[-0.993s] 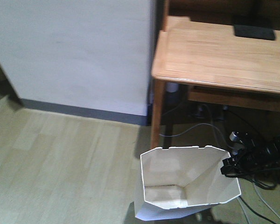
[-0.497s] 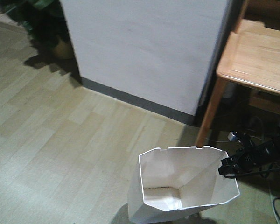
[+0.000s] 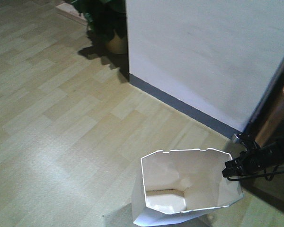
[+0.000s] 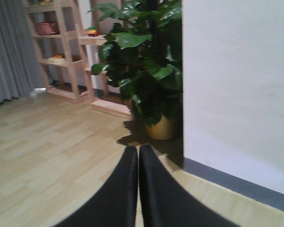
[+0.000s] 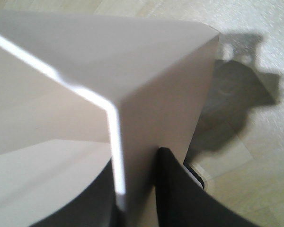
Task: Move trash bin to bedside with robot
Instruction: 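Hold the bin with the right gripper while the base turns toward the bed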
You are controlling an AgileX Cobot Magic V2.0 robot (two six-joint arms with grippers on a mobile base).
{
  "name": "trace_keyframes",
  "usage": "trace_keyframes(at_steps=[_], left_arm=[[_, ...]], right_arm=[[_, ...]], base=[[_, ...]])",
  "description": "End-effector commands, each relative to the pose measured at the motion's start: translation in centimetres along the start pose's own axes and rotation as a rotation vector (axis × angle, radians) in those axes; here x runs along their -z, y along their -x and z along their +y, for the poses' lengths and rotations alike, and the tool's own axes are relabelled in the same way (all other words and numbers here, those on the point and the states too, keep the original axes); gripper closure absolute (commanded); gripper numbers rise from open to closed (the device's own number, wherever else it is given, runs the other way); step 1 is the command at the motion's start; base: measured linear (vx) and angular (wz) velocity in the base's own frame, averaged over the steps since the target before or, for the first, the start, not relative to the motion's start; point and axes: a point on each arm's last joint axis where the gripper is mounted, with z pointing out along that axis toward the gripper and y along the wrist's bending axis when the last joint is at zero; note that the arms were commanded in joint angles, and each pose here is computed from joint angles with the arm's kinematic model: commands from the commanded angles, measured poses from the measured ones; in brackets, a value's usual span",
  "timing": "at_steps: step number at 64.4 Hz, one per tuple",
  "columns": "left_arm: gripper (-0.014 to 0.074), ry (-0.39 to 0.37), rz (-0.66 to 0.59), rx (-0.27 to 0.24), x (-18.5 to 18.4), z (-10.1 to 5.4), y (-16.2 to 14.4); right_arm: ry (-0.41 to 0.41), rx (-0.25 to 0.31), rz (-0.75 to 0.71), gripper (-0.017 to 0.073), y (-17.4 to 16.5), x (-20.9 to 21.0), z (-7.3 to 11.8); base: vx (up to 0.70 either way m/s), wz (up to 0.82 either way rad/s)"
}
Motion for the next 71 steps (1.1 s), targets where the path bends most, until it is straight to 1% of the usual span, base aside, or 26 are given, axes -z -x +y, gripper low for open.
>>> trace_keyframes(at_steps=[1, 34, 71], left_arm=[[0.06, -0.005, -0.098, 0.009, 0.2, -0.05, 1.38], [0.06, -0.005, -0.098, 0.009, 0.2, -0.05, 1.38], [0.06, -0.005, -0.098, 0.009, 0.2, -0.05, 1.38]], right_arm=[[0.184, 0.011, -0.069, 0.0564, 2.01, 2.59, 2.57], [0.184, 0.011, -0.069, 0.0564, 2.01, 2.59, 2.58], [0.184, 0.011, -0.069, 0.0564, 2.01, 2.59, 2.58]], base=[[0.07, 0.42], [0.09, 0.47], [0.16, 0.64]])
